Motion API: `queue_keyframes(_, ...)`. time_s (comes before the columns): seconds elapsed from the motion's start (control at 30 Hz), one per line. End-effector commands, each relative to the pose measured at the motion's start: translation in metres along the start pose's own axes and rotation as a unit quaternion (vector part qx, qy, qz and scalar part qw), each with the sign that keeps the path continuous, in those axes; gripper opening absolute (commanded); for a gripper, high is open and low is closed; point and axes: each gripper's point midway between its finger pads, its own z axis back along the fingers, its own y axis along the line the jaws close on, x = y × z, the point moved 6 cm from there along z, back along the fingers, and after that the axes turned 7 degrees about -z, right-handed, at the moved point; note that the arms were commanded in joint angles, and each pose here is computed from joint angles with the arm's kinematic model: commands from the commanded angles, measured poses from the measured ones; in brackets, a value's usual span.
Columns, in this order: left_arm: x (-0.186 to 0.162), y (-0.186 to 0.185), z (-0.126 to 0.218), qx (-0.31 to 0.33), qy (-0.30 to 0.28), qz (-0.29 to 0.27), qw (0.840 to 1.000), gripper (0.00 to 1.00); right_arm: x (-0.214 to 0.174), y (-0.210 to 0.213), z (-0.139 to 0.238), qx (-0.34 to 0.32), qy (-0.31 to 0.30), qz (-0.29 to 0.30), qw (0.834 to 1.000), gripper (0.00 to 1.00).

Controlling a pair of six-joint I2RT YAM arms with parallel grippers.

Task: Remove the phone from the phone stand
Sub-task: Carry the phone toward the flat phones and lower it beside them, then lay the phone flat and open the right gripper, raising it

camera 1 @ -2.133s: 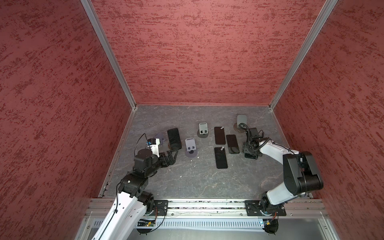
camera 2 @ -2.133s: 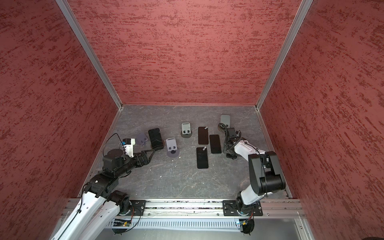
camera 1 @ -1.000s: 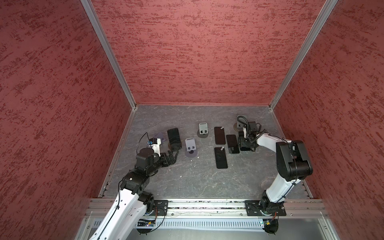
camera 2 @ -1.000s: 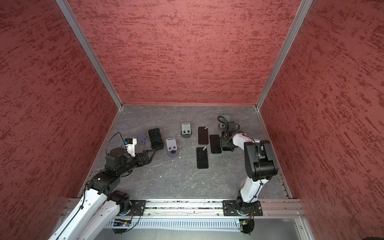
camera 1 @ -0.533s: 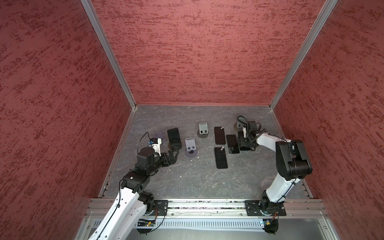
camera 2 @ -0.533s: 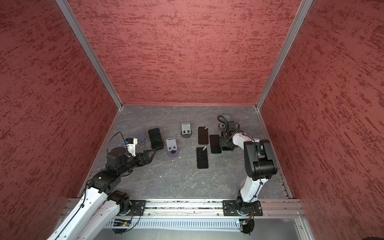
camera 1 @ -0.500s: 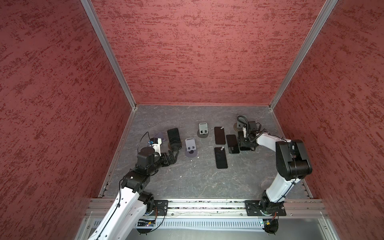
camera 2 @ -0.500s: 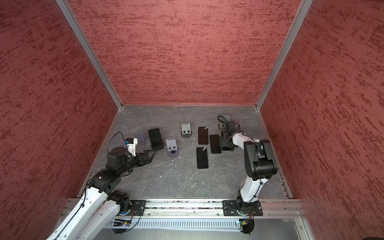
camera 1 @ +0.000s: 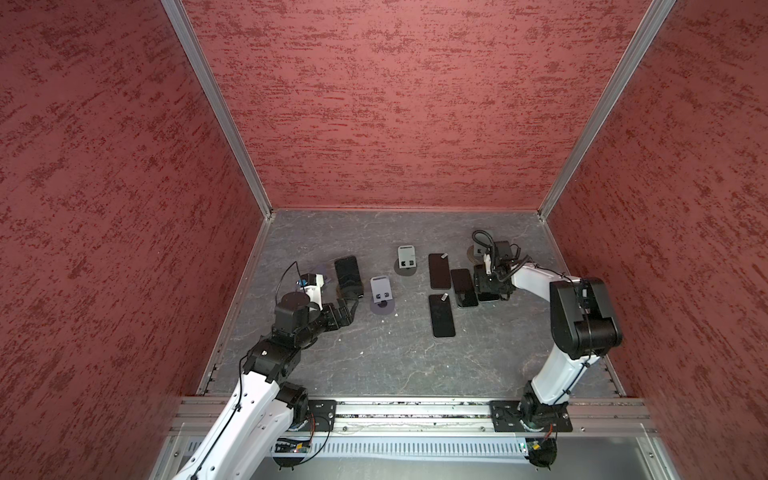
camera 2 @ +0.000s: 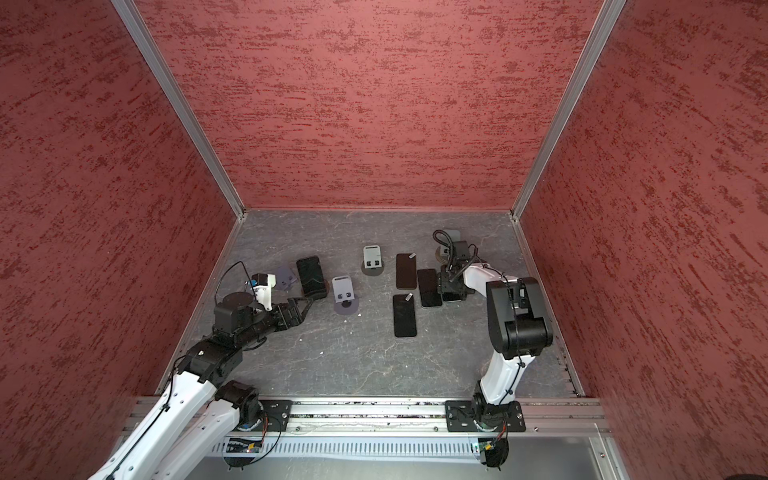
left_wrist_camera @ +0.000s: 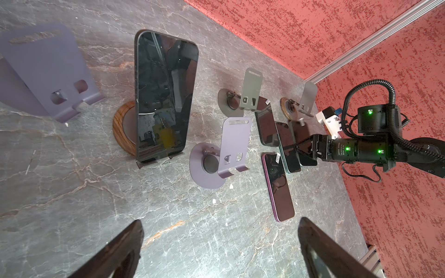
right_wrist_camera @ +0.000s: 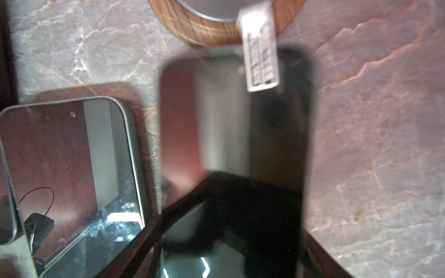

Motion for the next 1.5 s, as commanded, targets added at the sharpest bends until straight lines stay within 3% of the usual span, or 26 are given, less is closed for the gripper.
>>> queue_keyframes(0.0, 0.012, -0.009, 0.004, -0.014, -0.020, -0.014, 1.000, 1.00, -0.045, -0.004, -0.020, -0.018, 0.103, 0.009, 0.994, 0.77)
queue_keyframes(0.6, 0.010, -0.007, 0.003, -0.012, -0.016, -0.013, 1.000, 1.00, -0.045, -0.011, -0.017, -0.054, 0.106, 0.002, 0.993, 0.79)
queue_keyframes(1.17, 0.008, -0.007, 0.003, -0.010, -0.013, -0.010, 1.000, 1.00, -0.040, -0.007, -0.008, -0.037, 0.084, -0.012, 0.996, 0.79)
queue_keyframes(1.47, 0.009, -0.007, 0.005, -0.009, -0.014, -0.011, 1.000, 0.99, -0.019, -0.006, 0.024, -0.032, 0.018, -0.046, 0.998, 0.81)
